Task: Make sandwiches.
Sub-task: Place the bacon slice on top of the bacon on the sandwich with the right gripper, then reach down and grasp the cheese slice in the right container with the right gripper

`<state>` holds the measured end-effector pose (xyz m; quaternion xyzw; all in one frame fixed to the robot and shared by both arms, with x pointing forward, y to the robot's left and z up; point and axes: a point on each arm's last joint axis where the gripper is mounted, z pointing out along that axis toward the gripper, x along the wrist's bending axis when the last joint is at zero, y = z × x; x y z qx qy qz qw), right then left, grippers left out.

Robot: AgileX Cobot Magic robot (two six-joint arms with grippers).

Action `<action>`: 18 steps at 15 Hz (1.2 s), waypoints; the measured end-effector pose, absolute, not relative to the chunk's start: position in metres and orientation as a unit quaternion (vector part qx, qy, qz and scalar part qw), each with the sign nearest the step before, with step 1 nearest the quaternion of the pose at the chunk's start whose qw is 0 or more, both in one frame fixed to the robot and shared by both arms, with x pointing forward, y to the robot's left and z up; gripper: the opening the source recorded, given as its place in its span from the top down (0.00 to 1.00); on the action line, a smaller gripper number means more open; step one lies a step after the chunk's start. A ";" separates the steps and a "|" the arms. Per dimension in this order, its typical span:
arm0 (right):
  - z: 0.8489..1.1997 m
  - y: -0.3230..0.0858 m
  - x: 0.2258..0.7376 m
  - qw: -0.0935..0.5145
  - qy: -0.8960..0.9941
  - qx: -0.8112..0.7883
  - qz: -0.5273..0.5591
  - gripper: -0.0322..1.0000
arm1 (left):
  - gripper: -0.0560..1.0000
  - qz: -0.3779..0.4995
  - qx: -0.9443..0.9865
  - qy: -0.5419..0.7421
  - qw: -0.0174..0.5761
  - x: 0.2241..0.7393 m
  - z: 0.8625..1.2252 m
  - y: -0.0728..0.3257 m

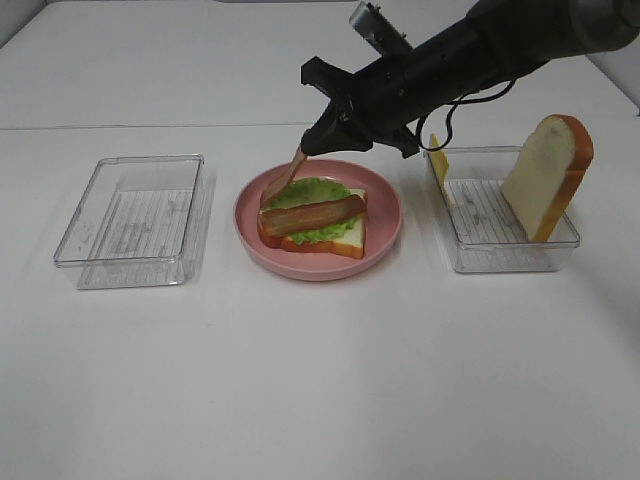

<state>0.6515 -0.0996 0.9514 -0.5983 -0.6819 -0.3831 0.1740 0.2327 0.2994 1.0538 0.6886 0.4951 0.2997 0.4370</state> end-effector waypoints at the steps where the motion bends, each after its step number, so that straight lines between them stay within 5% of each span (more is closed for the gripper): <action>1: 0.953 -0.102 0.651 0.164 -0.688 -0.600 -0.373 0.97 | 0.26 0.300 0.689 0.495 0.437 0.233 1.054 0.299; 7: 0.941 -0.115 0.648 0.119 -0.713 -0.627 -0.290 0.97 | 0.26 0.300 0.689 0.495 0.437 0.233 1.054 0.299; 9: 0.941 -0.115 0.647 0.120 -0.710 -0.632 -0.287 0.83 | 0.26 0.300 0.689 0.495 0.437 0.233 1.054 0.299; 12: 0.941 -0.115 0.646 0.128 -0.712 -0.630 -0.281 0.37 | 0.26 0.300 0.689 0.495 0.437 0.233 1.054 0.299; 13: 0.941 -0.115 0.645 0.131 -0.713 -0.630 -0.280 0.30 | 0.26 0.300 0.689 0.495 0.437 0.233 1.054 0.299; 18: 0.955 -0.118 0.635 0.134 -0.741 -0.606 -0.256 0.24 | 0.26 0.300 0.689 0.495 0.437 0.233 1.054 0.299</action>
